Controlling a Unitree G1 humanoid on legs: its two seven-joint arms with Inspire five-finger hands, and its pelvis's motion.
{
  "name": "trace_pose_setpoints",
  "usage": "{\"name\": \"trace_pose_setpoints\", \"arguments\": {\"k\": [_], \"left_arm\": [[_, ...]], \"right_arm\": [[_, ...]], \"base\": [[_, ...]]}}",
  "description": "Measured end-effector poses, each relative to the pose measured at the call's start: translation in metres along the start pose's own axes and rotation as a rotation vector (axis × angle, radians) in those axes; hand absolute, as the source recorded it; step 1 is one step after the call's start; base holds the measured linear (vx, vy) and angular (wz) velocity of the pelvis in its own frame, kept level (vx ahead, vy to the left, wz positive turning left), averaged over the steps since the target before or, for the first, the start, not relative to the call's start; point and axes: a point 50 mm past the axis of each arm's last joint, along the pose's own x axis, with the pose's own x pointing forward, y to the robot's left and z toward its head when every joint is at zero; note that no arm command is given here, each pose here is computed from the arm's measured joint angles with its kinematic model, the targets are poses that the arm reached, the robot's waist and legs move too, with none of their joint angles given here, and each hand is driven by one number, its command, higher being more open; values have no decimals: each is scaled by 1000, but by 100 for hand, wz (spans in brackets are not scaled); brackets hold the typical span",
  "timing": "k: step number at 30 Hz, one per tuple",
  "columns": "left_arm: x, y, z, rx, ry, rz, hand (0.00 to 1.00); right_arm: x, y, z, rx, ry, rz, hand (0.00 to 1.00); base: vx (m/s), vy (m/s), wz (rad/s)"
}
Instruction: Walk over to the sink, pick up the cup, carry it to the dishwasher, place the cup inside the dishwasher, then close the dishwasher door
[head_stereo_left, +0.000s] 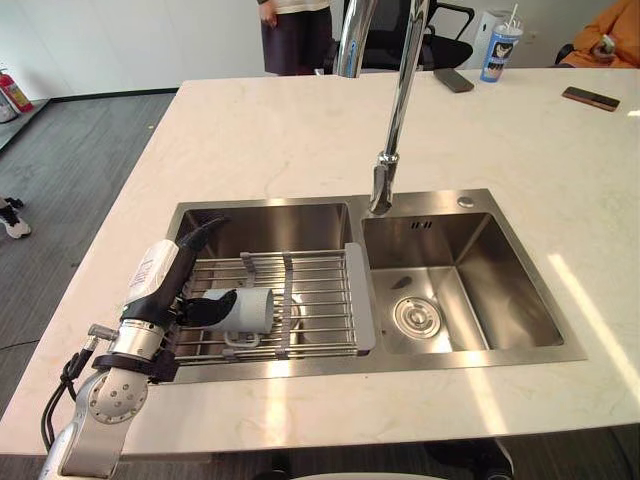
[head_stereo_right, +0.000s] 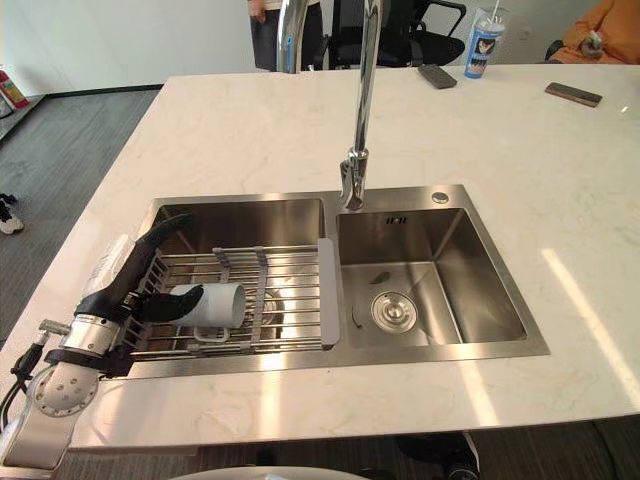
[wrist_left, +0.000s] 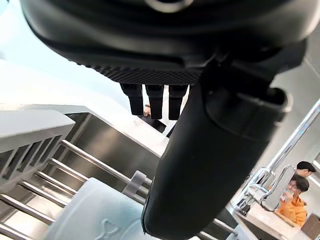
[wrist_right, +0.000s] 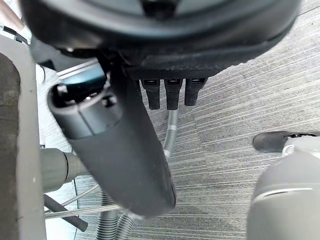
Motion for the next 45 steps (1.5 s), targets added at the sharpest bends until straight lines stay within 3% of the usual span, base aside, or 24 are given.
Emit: {"name": "trace_pose_setpoints", "arguments": {"k": [29,37,43,44,45], "left_arm": [[-19,-6,-12,-40,54,-138,90],[-16,-23,-11,77,25,-317,90],[-1,-25,-11,168,-6,-360,90],[4,-27,-11,189,-16,-377,30],[6,-28,-11,198,-19,-382,30]], "right_arm": [[-1,1,-3,-99,22,26,90],[0,2,-3,-132,30,45,90],[1,4,-1,-142,27,54,90],[1,4,0,-143,26,57,90],[2,5,0,-144,25,60,90]], "base": [[-11,5,-1],[0,0,0],[0,0,-1],[0,0,-5],[0,0,-5]]}}
